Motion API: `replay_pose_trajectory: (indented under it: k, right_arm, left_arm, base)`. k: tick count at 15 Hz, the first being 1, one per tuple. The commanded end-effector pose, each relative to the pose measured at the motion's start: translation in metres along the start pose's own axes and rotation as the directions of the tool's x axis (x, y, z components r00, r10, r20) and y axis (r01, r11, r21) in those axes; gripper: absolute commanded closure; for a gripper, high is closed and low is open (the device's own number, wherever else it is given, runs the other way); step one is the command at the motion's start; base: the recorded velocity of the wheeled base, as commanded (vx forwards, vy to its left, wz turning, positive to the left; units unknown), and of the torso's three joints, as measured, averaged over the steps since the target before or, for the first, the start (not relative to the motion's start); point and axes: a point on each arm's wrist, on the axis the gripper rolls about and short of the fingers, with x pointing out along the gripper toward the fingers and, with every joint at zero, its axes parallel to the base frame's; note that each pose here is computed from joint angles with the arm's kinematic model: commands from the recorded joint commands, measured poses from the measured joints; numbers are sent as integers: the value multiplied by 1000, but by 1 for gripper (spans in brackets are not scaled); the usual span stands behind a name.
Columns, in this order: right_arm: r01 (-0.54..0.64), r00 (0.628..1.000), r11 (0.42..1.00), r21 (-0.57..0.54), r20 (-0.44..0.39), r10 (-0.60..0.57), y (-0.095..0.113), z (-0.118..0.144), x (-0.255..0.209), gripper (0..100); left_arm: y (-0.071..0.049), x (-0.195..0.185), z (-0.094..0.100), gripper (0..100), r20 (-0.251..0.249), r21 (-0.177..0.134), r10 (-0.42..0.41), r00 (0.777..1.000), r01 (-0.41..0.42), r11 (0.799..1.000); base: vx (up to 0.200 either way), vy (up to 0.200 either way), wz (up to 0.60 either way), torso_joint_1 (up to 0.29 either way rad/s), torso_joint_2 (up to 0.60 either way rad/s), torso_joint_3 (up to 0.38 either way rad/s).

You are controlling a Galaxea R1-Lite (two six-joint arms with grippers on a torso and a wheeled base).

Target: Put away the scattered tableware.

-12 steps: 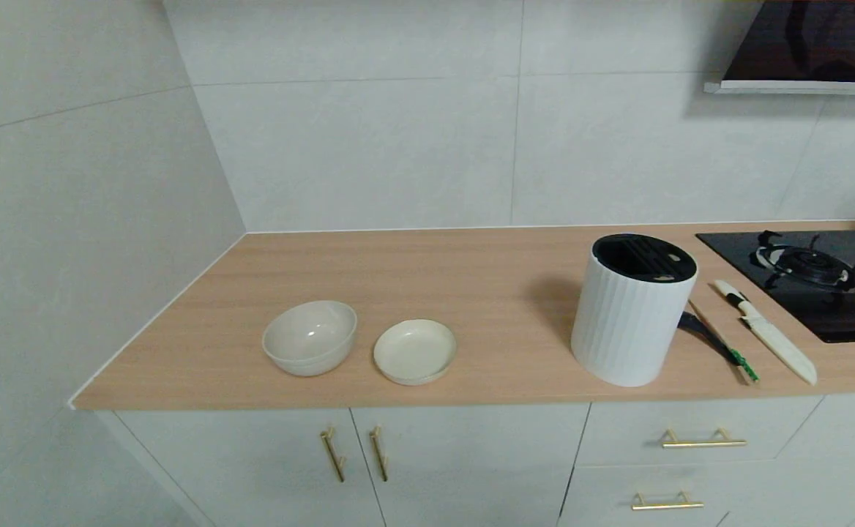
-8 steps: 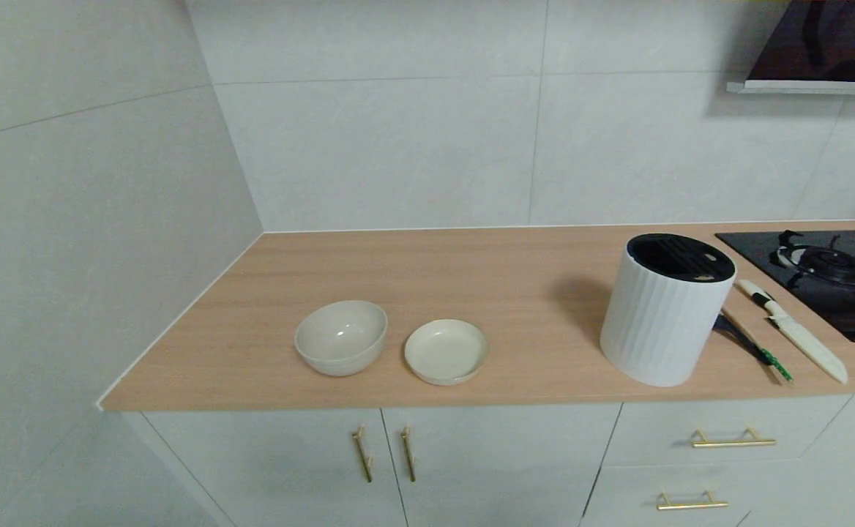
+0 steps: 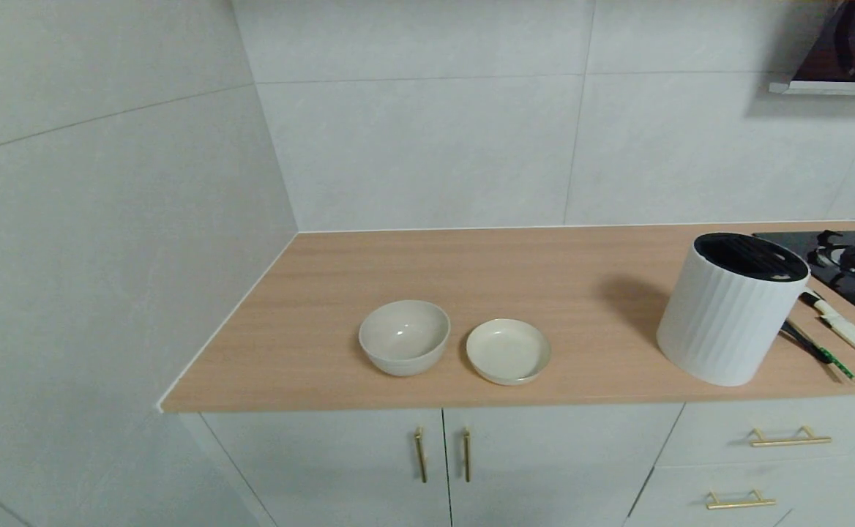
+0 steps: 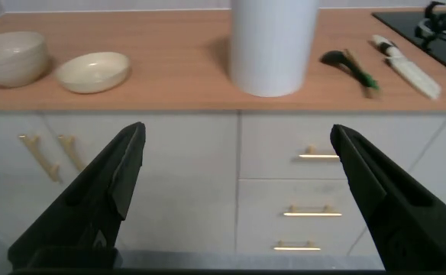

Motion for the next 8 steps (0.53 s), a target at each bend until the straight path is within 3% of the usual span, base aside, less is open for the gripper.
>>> replay_pose_trajectory:
  k: [1,8]
  right_arm:
    - [0,1000,1000,0,-1,0,0,0,0,0]
    - [0,1000,1000,-3,-1,0,0,0,0,0]
  left_arm:
    - [0,0,0,0,0,0,0,1000,0,1000]
    - [0,0,0,0,0,2,0,1000,0,1000]
  base:
    - [0,200,0,-2,-2,17]
    - [0,0,0,0,0,0]
